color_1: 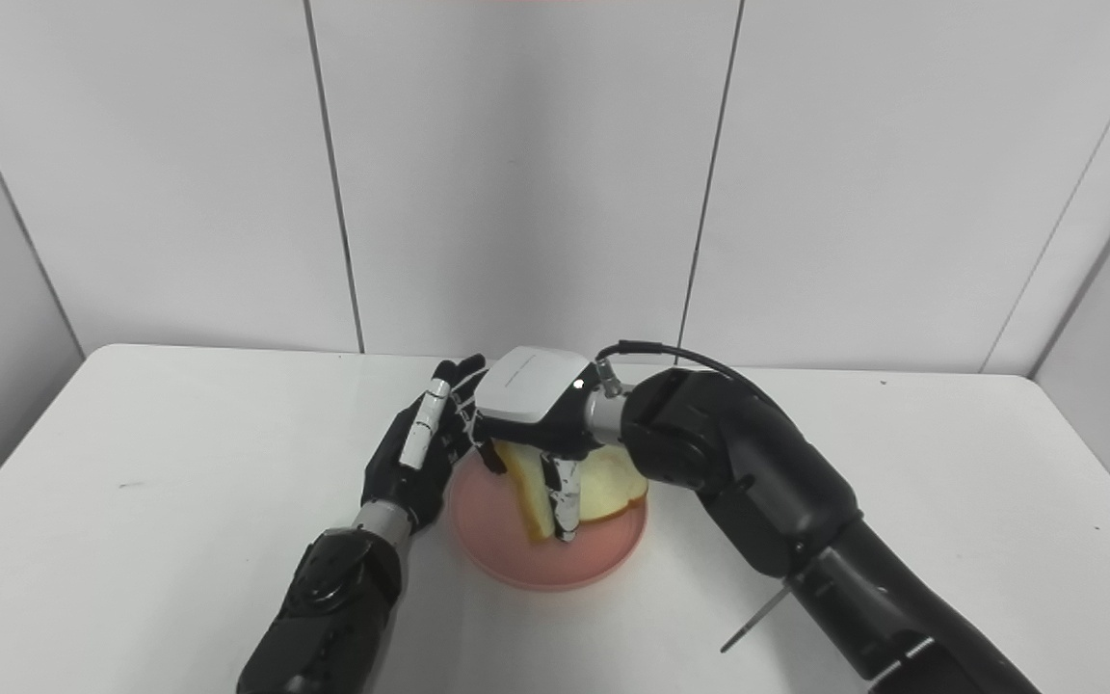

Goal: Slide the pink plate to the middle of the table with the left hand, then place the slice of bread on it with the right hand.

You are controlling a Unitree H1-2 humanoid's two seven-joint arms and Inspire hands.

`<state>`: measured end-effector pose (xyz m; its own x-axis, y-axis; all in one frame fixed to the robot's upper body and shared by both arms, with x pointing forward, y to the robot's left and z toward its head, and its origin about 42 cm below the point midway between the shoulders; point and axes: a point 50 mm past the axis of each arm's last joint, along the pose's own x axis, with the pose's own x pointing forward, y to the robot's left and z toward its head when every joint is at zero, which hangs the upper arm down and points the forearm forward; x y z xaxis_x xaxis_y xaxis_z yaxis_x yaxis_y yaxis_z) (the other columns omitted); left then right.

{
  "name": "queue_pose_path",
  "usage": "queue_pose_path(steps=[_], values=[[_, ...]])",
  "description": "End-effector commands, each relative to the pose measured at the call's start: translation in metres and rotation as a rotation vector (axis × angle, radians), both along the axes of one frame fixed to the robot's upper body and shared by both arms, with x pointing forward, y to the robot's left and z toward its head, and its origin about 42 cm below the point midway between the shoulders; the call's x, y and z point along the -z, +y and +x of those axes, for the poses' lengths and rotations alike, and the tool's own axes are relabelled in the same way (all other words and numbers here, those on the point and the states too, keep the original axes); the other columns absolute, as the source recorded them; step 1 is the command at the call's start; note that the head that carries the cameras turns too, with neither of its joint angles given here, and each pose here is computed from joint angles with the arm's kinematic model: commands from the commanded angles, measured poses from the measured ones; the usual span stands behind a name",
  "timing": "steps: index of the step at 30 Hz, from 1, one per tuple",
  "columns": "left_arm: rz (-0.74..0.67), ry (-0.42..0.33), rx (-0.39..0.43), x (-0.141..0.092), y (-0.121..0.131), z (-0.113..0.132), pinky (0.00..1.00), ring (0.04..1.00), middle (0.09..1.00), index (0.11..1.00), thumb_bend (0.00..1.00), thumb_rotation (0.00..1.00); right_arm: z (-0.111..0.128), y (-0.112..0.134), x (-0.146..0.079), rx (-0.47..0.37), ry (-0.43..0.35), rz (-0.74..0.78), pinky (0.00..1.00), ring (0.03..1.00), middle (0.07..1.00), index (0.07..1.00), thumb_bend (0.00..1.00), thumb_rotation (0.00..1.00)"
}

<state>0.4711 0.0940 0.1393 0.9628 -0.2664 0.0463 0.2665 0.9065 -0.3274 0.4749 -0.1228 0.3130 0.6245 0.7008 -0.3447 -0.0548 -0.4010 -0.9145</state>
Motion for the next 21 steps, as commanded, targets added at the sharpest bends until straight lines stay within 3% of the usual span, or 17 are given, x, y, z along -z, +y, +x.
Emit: queue_pose_path(steps=[1,3,4,6,11,13,14,21], values=[[0.011,0.045,-0.006,0.008,0.003,-0.002,0.77,0.835,0.846,0.803,0.82,0.73,0.000,0.007,-0.022,-0.044,-0.076,0.044,0.33,0.399,0.483,0.495,0.53,0.00],[0.011,0.047,-0.006,0.008,0.003,-0.003,0.76,0.838,0.848,0.806,0.82,0.73,0.001,0.006,-0.019,-0.047,-0.073,0.050,0.33,0.399,0.484,0.541,0.53,0.00],[0.010,0.047,-0.005,0.009,0.003,-0.003,0.76,0.841,0.851,0.807,0.82,0.72,0.002,0.005,-0.018,-0.047,-0.071,0.051,0.32,0.388,0.483,0.652,0.55,0.00],[0.005,0.051,-0.003,0.010,0.002,-0.003,0.76,0.842,0.852,0.805,0.82,0.72,0.003,0.003,-0.016,-0.046,-0.068,0.048,0.32,0.379,0.482,0.740,0.56,0.00],[0.006,0.058,-0.008,0.011,0.001,-0.003,0.77,0.844,0.852,0.803,0.82,0.71,0.007,-0.002,-0.011,-0.083,-0.073,0.056,0.35,0.417,0.484,0.758,0.56,0.00],[0.005,0.057,-0.009,0.011,0.001,-0.003,0.77,0.848,0.855,0.806,0.82,0.71,0.008,-0.004,-0.009,-0.085,-0.075,0.059,0.43,0.515,0.491,0.749,0.56,0.00],[0.005,0.056,-0.008,0.012,0.001,-0.003,0.77,0.851,0.859,0.814,0.82,0.71,0.009,-0.005,-0.008,-0.084,-0.074,0.062,0.50,0.585,0.642,0.744,0.70,0.11],[0.006,0.058,-0.009,0.012,0.003,-0.005,0.78,0.857,0.865,0.827,0.81,0.72,0.011,-0.008,-0.004,-0.072,-0.018,0.109,0.50,0.583,0.668,0.725,0.77,0.26]])
